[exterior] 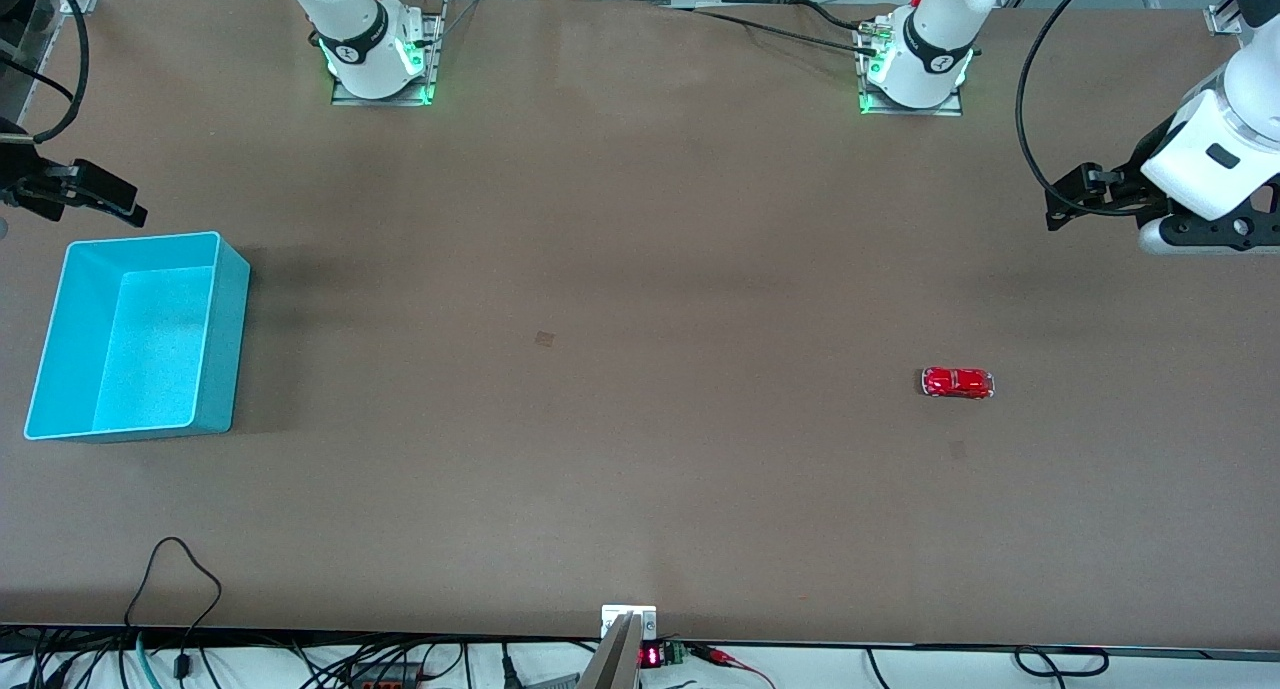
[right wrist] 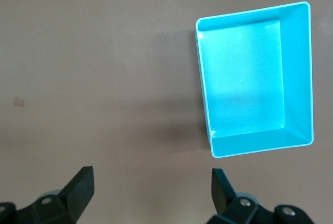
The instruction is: Wind red beetle toy and store in blue box
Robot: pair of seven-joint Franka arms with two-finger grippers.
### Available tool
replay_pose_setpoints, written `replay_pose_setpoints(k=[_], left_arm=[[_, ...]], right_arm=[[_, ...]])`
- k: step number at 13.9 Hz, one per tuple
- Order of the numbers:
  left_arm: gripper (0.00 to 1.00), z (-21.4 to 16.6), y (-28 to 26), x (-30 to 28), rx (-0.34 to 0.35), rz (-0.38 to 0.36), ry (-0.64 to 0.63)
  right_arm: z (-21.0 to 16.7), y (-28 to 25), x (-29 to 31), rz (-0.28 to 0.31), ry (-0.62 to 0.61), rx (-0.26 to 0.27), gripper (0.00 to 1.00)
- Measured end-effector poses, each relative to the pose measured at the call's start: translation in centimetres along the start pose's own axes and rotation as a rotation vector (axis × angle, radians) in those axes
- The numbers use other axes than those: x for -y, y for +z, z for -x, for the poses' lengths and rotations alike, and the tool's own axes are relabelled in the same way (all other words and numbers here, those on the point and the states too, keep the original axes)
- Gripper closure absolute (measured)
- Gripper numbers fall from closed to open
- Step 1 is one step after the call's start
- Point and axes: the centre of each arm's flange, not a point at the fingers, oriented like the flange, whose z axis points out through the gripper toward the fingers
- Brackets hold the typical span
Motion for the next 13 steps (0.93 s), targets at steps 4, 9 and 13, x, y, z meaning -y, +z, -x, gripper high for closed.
replay_pose_setpoints(k=[4, 9, 13], left_arm=[[0.0, 0.0, 0.0, 0.0, 0.0, 0.0, 0.0], [0.0, 0.04, -0.01, -0.21, 0.001, 0.0, 0.004], [0.0, 0.26, -0.41, -0.53, 0.01, 0.0, 0.01]], right_arm=[[0.0, -0.01, 0.04, 0.0, -0.001, 0.0, 0.0], [0.0, -0.01, 0.06, 0.0, -0.001, 0.0, 0.0], [0.0, -0.01, 0.06, 0.0, -0.001, 0.0, 0.0]])
